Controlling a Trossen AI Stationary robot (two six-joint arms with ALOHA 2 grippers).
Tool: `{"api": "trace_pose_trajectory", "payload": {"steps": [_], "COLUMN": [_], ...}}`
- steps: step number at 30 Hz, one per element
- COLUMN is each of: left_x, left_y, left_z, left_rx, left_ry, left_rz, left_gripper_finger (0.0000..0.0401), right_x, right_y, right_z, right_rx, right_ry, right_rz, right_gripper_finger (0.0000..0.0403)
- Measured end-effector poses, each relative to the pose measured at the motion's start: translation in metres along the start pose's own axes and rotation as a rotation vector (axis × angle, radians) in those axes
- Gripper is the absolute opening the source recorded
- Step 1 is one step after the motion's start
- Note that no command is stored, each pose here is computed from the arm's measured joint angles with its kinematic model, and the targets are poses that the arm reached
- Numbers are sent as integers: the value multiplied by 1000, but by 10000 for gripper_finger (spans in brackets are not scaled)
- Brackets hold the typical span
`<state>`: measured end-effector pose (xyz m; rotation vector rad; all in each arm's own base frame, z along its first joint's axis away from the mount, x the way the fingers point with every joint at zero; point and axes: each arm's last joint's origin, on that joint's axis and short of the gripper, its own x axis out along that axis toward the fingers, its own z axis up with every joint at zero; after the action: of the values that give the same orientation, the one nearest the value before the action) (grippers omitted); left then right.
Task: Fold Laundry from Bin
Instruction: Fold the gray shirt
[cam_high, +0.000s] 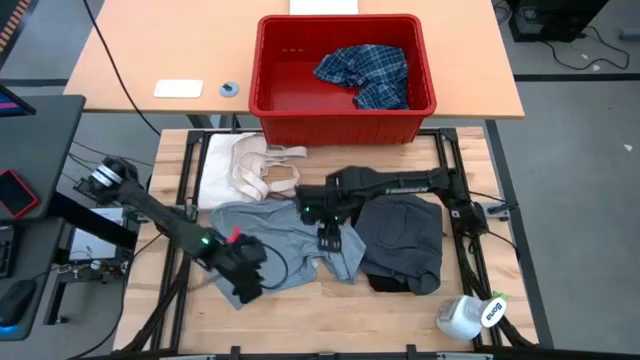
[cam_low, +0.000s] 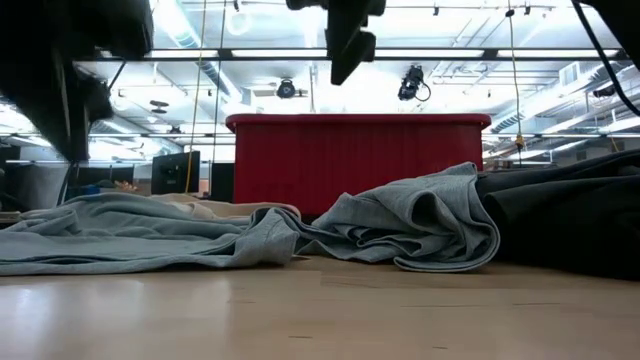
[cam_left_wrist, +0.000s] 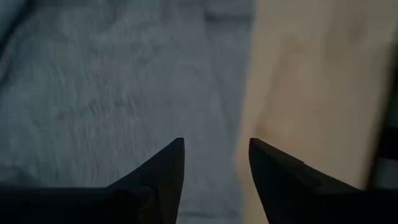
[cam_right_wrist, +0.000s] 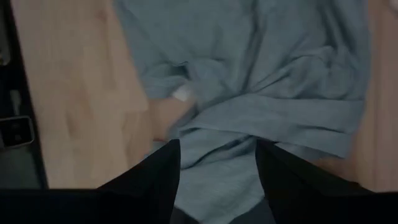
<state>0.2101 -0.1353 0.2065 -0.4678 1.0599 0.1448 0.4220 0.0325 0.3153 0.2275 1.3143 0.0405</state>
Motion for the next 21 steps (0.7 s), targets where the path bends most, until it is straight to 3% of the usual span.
{"api": "trace_pose_trajectory", "payload": {"steps": [6, 9, 16, 21], "left_x": [54, 67, 54, 34], "left_y": [-2, -5, -27, -33], "left_z": [-12, -23, -66, -95], "left_rx": [1, -11, 39, -30], "left_ry": [106, 207, 303, 356], "left_rz": [128, 122, 78, 88], "left_gripper_finger": [180, 180, 180, 180], "right_x": [3, 4, 38, 78], "right_y": [21, 25, 19, 20], "right_z": [-6, -8, -17, -29], "right_rx": [-48, -79, -113, -86], "right_ry": [24, 28, 136, 189], "right_rz": [14, -11, 30, 76], "right_gripper_finger": [215, 215, 214, 214]}}
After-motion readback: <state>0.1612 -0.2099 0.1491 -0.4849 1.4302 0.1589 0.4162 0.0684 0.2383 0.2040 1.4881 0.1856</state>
